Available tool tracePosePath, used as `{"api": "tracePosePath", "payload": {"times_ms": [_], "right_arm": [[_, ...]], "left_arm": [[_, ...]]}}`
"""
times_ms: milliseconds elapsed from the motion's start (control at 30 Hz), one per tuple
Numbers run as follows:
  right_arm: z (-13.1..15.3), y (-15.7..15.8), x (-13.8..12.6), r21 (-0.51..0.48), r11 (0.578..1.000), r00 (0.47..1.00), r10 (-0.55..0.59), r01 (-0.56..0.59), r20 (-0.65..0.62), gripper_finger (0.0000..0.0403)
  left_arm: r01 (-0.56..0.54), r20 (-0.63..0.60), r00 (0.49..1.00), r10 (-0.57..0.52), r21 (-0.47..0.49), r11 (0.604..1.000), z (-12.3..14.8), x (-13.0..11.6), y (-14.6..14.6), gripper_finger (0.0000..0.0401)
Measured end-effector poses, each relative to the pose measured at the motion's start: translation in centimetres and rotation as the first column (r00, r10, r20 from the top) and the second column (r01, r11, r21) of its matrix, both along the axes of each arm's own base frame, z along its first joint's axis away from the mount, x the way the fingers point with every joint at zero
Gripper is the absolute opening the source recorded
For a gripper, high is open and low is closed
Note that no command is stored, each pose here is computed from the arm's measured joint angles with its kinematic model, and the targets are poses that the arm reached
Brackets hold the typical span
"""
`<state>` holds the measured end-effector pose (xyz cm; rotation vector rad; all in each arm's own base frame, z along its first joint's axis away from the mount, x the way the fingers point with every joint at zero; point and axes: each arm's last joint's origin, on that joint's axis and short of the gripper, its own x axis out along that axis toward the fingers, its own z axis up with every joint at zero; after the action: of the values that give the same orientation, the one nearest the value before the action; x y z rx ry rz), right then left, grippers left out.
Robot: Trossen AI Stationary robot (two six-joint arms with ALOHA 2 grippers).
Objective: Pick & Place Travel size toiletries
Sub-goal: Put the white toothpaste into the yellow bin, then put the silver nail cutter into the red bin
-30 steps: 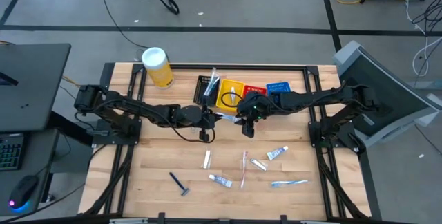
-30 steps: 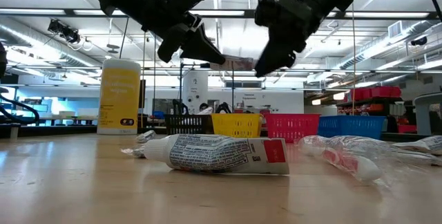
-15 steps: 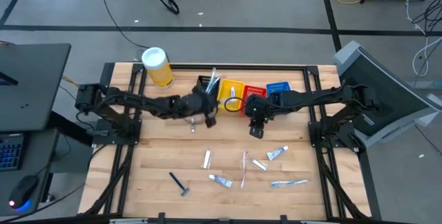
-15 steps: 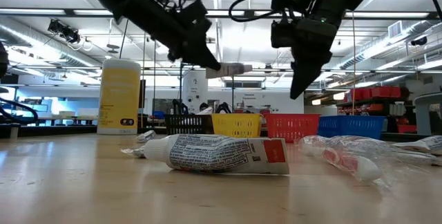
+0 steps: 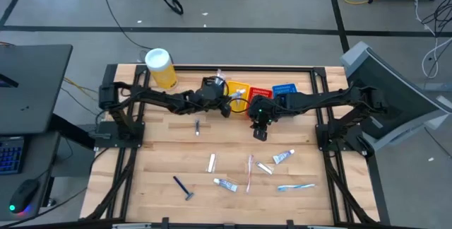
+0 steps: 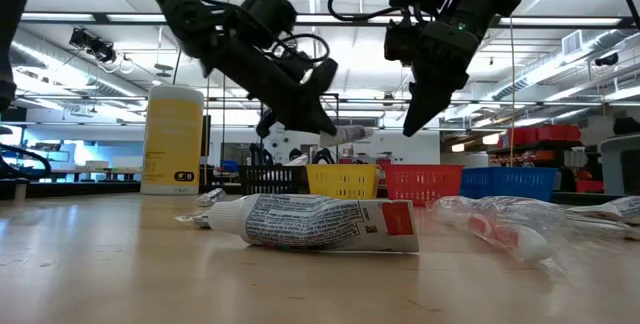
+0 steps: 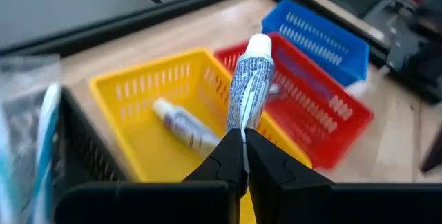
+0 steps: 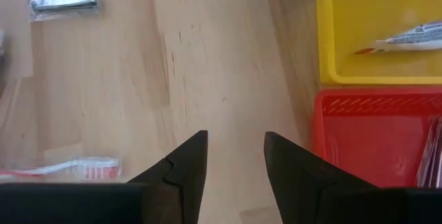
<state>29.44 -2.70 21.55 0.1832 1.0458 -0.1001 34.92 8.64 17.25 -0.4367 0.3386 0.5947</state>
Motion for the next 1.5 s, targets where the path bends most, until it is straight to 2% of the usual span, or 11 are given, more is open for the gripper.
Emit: {"api": "tracePosePath", "payload": {"times_ms": [167, 333, 700, 767, 867, 1033, 1133, 1233, 1500], "right_arm": [[0.0, 0.0, 0.0, 0.0, 1.0, 1.0, 0.0, 0.0, 0.005, 0.0152], [0.0, 0.0, 0.1, -0.001, 1.0, 1.0, 0.0, 0.0, 0.006, 0.0152], [0.1, 0.0, 0.2, -0.011, 1.0, 1.0, 0.018, -0.017, 0.019, 0.0152], [0.1, 0.0, 0.2, -0.01, 1.0, 1.0, 0.017, -0.017, 0.02, 0.0152], [0.1, 0.0, 0.2, -0.009, 1.0, 1.0, 0.017, -0.017, 0.021, 0.0152], [0.1, 0.0, 0.2, -0.007, 1.0, 1.0, 0.016, -0.016, 0.021, 0.0152], [0.1, 0.0, 0.2, -0.008, 1.0, 1.0, 0.016, -0.015, 0.025, 0.0152], [0.2, 0.0, 0.3, -0.01, 1.0, 0.999, 0.016, -0.015, 0.033, 0.0152], [0.2, 0.0, 0.4, -0.013, 1.0, 0.999, 0.018, -0.017, 0.05, 0.0152]], "left_arm": [[-0.06, -0.116, 0.991, 0.06, 0.0, 0.998, -1.0, 1.6, 0.6, 0.0016], [-0.057, -0.215, 0.975, 0.052, -0.017, 0.998, -1.4, 2.7, 0.9, 0.0026], [-0.023, -0.234, 0.972, 0.021, -0.006, 1.0, -1.0, 2.7, 1.2, 0.0078], [0.011, -0.247, 0.969, -0.011, -0.002, 1.0, -0.9, 2.7, 1.2, 0.0086], [0.112, -0.262, 0.96, -0.103, 0.018, 0.994, 0.4, 2.3, 0.9, 0.0092], [0.127, -0.319, 0.937, -0.144, -0.071, 0.989, 3.2, -0.1, 0.0, 0.0093], [0.079, -0.379, 0.916, -0.133, -0.155, 0.985, 4.2, -1.8, -0.8, 0.0092], [0.018, -0.443, 0.889, -0.117, -0.221, 0.975, 4.0, -3.0, -1.7, 0.0094], [-0.092, -0.602, 0.792, -0.099, -0.278, 0.956, 2.0, -4.9, -3.8, 0.0119]]}}
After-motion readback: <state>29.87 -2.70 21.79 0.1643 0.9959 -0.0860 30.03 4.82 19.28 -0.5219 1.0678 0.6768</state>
